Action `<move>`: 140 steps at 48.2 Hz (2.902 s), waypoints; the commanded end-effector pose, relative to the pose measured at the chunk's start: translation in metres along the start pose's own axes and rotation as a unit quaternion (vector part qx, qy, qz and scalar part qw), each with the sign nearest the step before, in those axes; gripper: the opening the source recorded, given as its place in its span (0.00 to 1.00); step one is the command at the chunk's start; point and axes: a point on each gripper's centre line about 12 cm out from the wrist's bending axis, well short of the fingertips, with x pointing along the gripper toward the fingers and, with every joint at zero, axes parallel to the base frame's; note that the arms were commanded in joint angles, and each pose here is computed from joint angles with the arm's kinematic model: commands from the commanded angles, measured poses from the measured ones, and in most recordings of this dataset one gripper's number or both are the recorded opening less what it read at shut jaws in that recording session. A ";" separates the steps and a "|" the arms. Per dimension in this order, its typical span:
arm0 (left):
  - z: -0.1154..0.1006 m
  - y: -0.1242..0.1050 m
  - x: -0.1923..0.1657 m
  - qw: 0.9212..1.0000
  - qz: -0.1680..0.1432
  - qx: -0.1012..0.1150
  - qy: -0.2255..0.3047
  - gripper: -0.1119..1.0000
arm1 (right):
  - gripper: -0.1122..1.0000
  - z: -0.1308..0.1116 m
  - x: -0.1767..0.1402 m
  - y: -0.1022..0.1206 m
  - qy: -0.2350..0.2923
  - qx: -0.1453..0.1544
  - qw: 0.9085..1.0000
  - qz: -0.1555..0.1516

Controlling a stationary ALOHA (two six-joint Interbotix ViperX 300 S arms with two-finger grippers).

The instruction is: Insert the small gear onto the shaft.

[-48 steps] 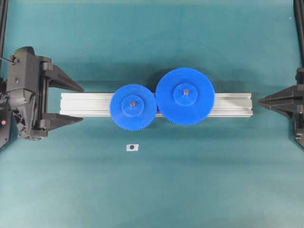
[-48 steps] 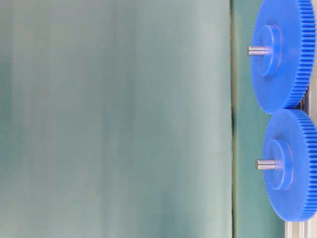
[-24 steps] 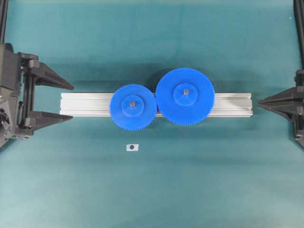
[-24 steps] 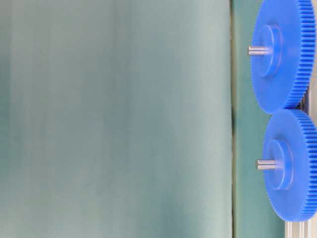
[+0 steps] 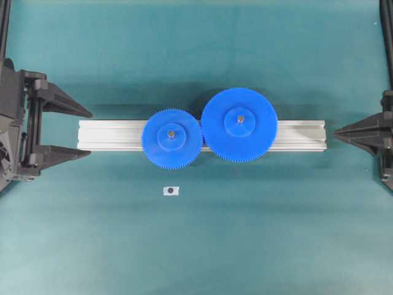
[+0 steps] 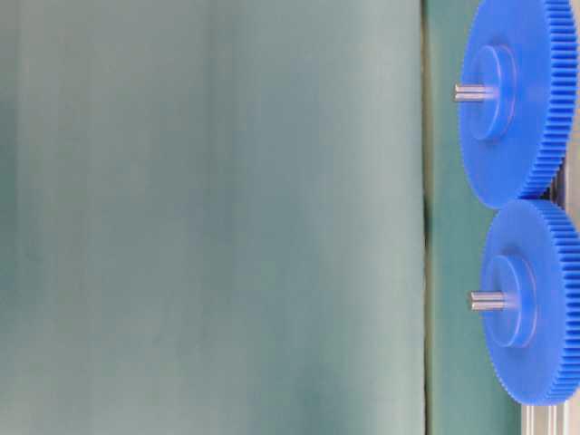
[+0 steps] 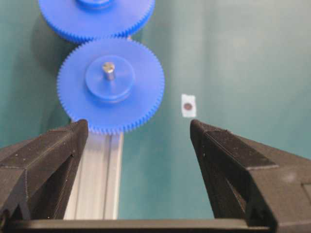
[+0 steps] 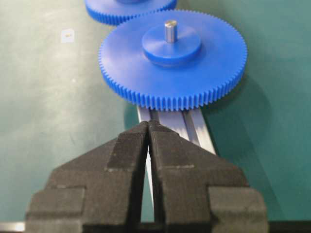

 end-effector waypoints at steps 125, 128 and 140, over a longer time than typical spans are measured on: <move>0.002 0.000 -0.008 1.000 0.001 -0.003 -0.018 0.87 | 0.20 0.001 0.000 0.000 -0.008 0.000 1.000 0.001; 0.001 0.000 -0.007 1.000 0.001 -0.003 -0.017 0.87 | 0.20 0.001 0.000 0.000 -0.008 0.000 1.000 0.001; -0.001 0.000 -0.007 1.000 0.000 -0.003 -0.014 0.87 | 0.20 0.001 0.000 0.000 -0.008 0.000 1.000 0.001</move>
